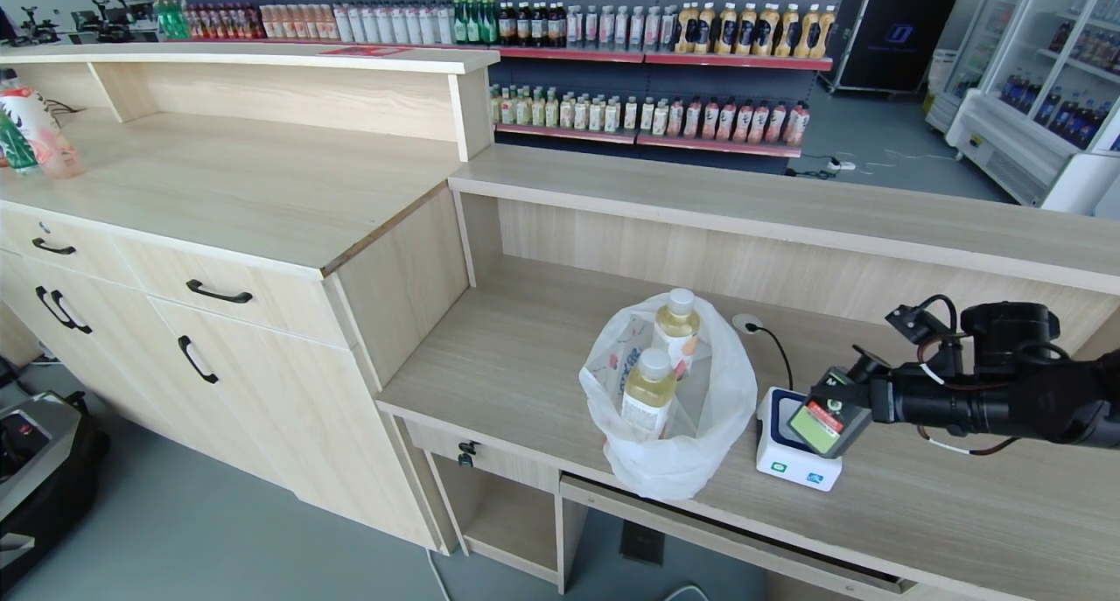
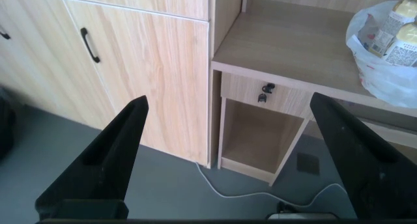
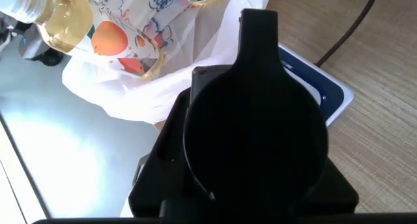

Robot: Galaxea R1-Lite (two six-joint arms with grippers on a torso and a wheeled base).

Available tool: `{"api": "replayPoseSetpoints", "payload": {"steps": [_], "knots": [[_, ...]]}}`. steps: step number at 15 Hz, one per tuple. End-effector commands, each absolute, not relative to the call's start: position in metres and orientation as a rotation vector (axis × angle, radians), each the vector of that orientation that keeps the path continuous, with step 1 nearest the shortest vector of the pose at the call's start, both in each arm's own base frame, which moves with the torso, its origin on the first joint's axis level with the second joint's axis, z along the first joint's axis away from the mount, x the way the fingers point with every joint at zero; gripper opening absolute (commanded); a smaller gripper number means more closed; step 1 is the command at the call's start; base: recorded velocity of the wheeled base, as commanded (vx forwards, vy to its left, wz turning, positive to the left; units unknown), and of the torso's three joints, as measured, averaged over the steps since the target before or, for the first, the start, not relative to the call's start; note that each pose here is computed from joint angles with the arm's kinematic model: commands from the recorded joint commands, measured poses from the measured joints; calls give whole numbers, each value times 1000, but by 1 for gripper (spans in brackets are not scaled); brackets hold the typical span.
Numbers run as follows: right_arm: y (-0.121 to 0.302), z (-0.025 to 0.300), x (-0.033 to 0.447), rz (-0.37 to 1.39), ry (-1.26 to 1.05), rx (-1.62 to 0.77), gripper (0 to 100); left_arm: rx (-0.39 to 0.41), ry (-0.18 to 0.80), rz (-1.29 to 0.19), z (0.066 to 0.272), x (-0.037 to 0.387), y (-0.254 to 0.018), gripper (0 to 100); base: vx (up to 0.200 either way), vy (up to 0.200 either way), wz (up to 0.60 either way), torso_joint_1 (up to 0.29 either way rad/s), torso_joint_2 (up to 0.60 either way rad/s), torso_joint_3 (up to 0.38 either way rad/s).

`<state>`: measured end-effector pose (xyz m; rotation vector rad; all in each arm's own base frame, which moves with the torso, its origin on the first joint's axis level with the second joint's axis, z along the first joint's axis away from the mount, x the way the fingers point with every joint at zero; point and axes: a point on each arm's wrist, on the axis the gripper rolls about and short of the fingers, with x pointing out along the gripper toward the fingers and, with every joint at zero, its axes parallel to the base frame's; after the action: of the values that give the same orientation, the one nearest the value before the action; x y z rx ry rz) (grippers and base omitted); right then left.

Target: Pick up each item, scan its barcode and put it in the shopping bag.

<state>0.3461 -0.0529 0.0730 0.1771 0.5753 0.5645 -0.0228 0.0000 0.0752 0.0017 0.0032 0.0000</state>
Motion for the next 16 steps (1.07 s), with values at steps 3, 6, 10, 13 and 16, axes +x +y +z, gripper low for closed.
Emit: {"api": "replayPoseSetpoints", "payload": {"steps": [3,6,10,13,16], "knots": [[-49,69,351,577,573,171,0,2,3,0,75,-23,0,100,0,0,0,0,0,0],[-49,68,364,585,551,157,0,2,3,0,75,-23,0,100,0,0,0,0,0,0],[-46,60,367,607,555,119,0,2,3,0,75,-23,0,100,0,0,0,0,0,0],[-46,57,366,608,563,120,0,2,3,0,75,-23,0,100,0,0,0,0,0,0],[-46,56,366,618,566,117,0,2,3,0,75,-23,0,100,0,0,0,0,0,0]]}}
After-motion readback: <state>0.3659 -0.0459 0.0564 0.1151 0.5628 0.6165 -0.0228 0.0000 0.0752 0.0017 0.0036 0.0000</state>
